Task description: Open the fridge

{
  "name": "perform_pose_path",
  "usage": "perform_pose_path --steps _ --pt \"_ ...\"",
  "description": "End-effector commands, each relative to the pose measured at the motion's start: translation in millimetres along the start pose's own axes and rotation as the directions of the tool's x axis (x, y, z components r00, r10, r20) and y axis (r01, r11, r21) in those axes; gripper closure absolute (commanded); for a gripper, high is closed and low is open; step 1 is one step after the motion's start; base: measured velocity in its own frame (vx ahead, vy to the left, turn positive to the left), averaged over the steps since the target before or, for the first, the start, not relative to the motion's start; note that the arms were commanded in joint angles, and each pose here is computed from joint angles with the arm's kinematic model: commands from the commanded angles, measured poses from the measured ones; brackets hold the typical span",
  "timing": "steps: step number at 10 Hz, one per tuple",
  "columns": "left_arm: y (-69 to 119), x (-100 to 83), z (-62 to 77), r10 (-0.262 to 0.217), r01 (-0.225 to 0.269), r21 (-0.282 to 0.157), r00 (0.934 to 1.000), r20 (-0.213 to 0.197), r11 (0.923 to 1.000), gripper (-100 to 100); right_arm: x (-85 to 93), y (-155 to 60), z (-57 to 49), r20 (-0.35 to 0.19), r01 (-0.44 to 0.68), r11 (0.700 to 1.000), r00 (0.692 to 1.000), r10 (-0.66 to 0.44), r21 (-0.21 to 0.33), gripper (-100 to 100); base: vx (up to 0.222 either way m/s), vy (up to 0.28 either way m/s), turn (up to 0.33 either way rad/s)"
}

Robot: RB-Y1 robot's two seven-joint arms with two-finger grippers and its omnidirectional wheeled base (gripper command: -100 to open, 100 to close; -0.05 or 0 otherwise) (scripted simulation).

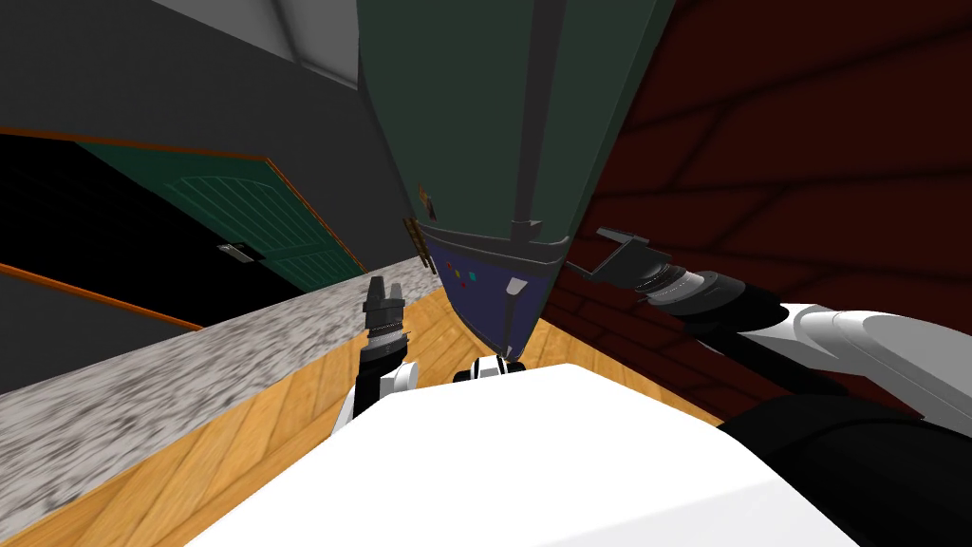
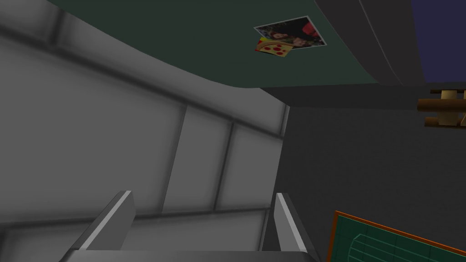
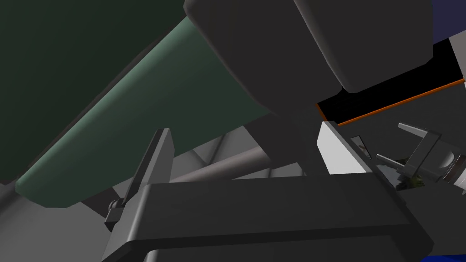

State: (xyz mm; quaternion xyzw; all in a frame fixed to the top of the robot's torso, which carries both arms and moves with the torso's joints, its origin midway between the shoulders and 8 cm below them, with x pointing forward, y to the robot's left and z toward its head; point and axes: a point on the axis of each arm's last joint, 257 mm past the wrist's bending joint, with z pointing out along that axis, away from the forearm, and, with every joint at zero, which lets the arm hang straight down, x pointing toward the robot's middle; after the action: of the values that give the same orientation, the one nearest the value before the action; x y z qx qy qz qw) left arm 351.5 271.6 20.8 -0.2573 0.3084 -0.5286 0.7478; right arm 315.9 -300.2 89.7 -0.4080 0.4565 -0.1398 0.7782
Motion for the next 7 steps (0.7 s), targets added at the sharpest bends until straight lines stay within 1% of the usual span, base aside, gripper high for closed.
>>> perform_pose_path --steps 1,2,3,5,7 --pt "0.0 0.0 0.0 0.0 0.0 0.0 1.0 0.0 1.0 0 0.0 0.0 0.0 0.0 0.0 1.0 1.0 0.0 0.0 -100 -0.003 0.018 0.013" --pt "0.0 0.0 0.0 0.0 0.0 0.0 1.0 0.0 1.0 0 0.0 0.0 0.0 0.0 0.0 1.0 1.0 0.0 0.0 -100 -0.007 0.028 0.039" --pt "0.0 0.0 0.0 0.0 0.0 0.0 1.0 0.0 1.0 0 -3.7 -0.8 2.1 -0.004 0.06 0.998 0.998 -0.06 -0.021 -100 0.012 0.059 -0.027" --pt "0.0 0.0 0.0 0.0 0.0 0.0 1.0 0.0 1.0 0 -3.7 -0.8 2.1 -0.004 0.06 0.998 0.998 -0.06 -0.021 -100 0.017 0.032 -0.059" --pt "0.0 0.0 0.0 0.0 0.0 0.0 1.0 0.0 1.0 0 -3.7 -0.8 2.1 -0.004 0.06 0.998 0.998 -0.06 -0.021 -100 -0.006 -0.006 0.025"
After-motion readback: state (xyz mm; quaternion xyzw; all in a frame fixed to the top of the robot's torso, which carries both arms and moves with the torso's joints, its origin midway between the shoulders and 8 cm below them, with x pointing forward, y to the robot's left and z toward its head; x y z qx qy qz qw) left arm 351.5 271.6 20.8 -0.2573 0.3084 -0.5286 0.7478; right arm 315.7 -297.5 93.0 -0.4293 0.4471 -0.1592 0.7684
